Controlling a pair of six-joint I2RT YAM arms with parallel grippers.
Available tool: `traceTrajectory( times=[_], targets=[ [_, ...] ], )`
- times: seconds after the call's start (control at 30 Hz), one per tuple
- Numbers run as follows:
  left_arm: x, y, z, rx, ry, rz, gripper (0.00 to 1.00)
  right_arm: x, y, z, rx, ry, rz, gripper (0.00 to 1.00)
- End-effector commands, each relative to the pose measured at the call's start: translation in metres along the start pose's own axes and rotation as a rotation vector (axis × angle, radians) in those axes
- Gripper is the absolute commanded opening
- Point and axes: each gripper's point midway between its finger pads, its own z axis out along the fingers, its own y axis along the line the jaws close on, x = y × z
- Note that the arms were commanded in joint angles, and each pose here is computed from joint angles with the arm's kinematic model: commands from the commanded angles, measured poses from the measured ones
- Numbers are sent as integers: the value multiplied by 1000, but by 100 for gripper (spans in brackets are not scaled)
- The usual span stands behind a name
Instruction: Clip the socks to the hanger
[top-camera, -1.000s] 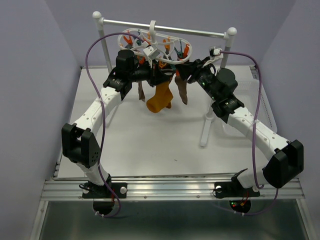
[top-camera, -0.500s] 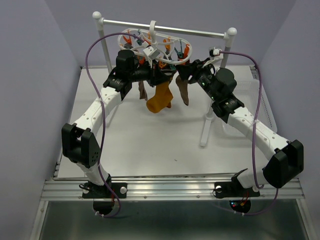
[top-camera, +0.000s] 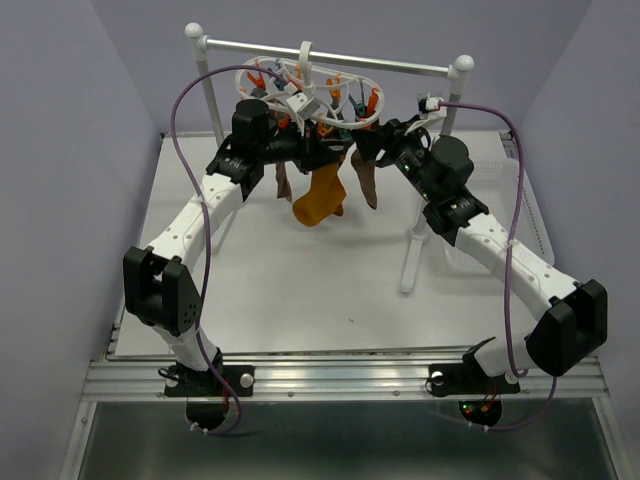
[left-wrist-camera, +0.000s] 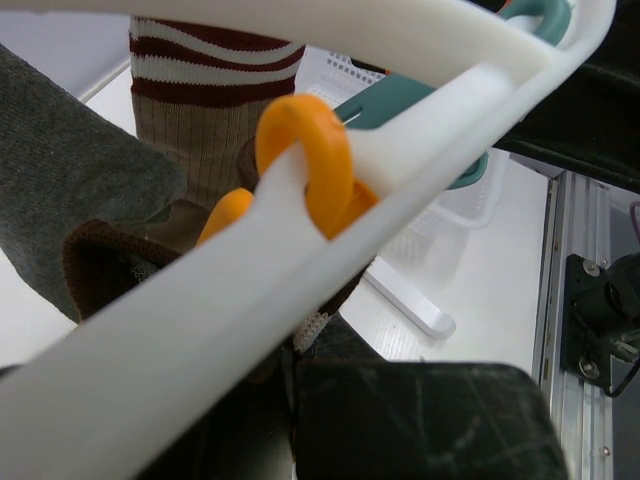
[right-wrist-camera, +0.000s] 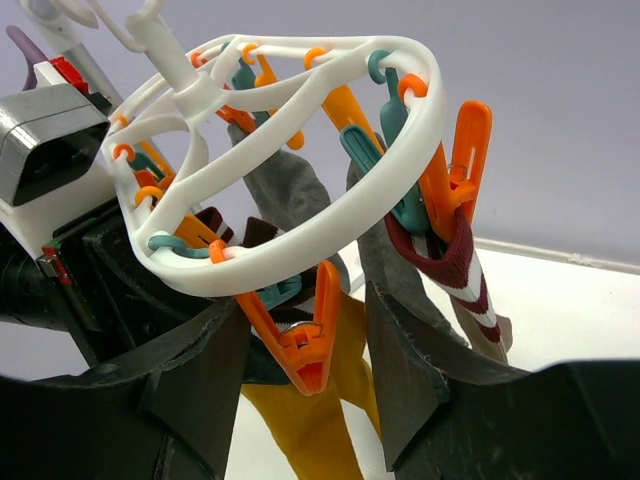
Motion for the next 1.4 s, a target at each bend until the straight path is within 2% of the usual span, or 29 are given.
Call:
traceTrajectory(
  times=[0.0,0.23,0.63,0.7,0.77,0.8,0.87,0.9,0.97,1.0,1.1,1.33,1.37],
  targets=[
    [-41,-12,-10,12,-86,104,0,-43,17,0,-38,-102,-21,55],
    [-41,-11,-9,11,-85,100,0,-55,22,-3,-60,-151,-21,52],
    [-41,-10,-8,12,-85,98,0,-53,21,-2,-55,-145,-35,44],
    [-41,-9,-7,11,-84,95,0,-53,20,-2,-54,-146,-41,36],
    [-41,-9,-7,12,-83,94,0,-52,21,-2,-58,-143,-43,33],
    [-41,-8,-7,11,-83,94,0,-53,21,-2,-58,-144,-46,27],
    [-41,-9,-7,11,-84,95,0,-52,20,-2,-56,-143,-49,25],
    [-41,-9,-7,11,-84,97,0,-52,20,-2,-56,-143,-52,17],
    [-41,-8,-7,9,-85,97,0,-53,21,-2,-60,-143,-55,14],
    [-41,-9,-7,11,-84,97,0,-53,22,-2,-62,-144,-55,8],
    [-41,-9,-7,14,-84,102,0,-52,22,-2,-66,-143,-46,1],
    [-40,-10,-8,14,-76,105,0,-50,23,-1,-69,-135,-30,1],
    [-40,-9,-8,12,-75,104,0,-49,22,-1,-66,-134,-29,10]
  ],
)
